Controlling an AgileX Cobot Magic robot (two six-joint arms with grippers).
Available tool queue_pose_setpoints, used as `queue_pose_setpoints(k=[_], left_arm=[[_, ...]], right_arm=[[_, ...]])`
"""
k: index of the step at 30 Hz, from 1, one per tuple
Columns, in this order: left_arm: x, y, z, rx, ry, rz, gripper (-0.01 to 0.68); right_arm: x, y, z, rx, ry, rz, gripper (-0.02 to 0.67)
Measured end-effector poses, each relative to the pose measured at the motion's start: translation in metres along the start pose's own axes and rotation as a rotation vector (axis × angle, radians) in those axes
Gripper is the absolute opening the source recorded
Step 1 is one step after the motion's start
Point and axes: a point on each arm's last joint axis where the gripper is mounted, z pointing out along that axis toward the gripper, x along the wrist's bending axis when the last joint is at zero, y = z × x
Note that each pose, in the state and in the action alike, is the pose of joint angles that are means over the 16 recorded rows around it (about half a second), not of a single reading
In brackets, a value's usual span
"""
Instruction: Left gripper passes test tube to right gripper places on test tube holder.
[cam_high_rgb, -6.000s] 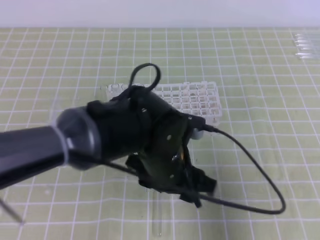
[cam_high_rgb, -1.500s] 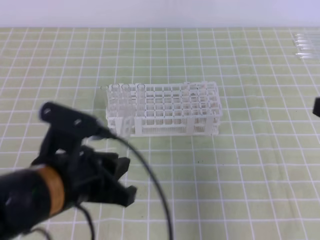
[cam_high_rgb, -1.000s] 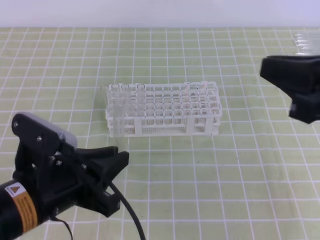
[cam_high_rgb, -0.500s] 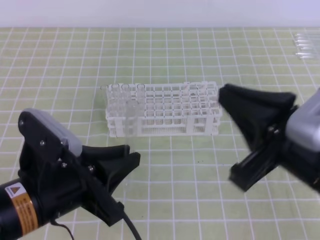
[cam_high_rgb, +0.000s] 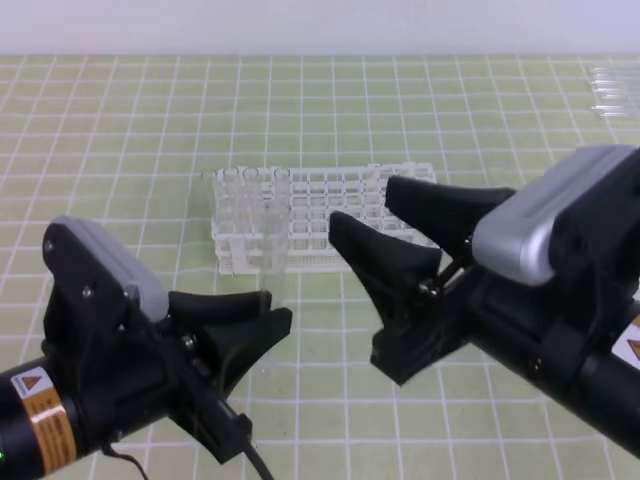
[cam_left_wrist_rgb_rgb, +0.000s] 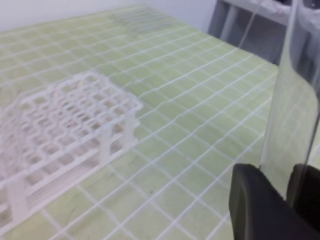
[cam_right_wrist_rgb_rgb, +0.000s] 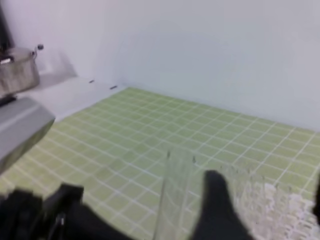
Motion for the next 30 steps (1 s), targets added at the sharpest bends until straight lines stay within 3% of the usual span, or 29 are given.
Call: queue_pose_setpoints(k=[4, 8, 19, 30], left_arm=[[-0.001, 0.003, 0.000, -0.030, -0.009, 0.010, 0.075], [-0.002, 0.007, 0.000, -0.081, -0.023, 0.021, 0.094], [-0.002, 0.018, -0.002, -0.208, -0.023, 0.037, 0.082], [-0.003, 0.017, -0.002, -0.196, -0.031, 0.047, 0.062]], right_arm=[[0.003, 0.001, 0.003, -0.014, 0.013, 0.026, 0.403], [0.007, 0.004, 0.005, -0.043, 0.041, 0.043, 0.453], [0.017, 0.004, 0.011, -0.111, 0.120, 0.031, 0.428], [0.020, 0.002, 0.023, -0.110, 0.118, 0.023, 0.411]])
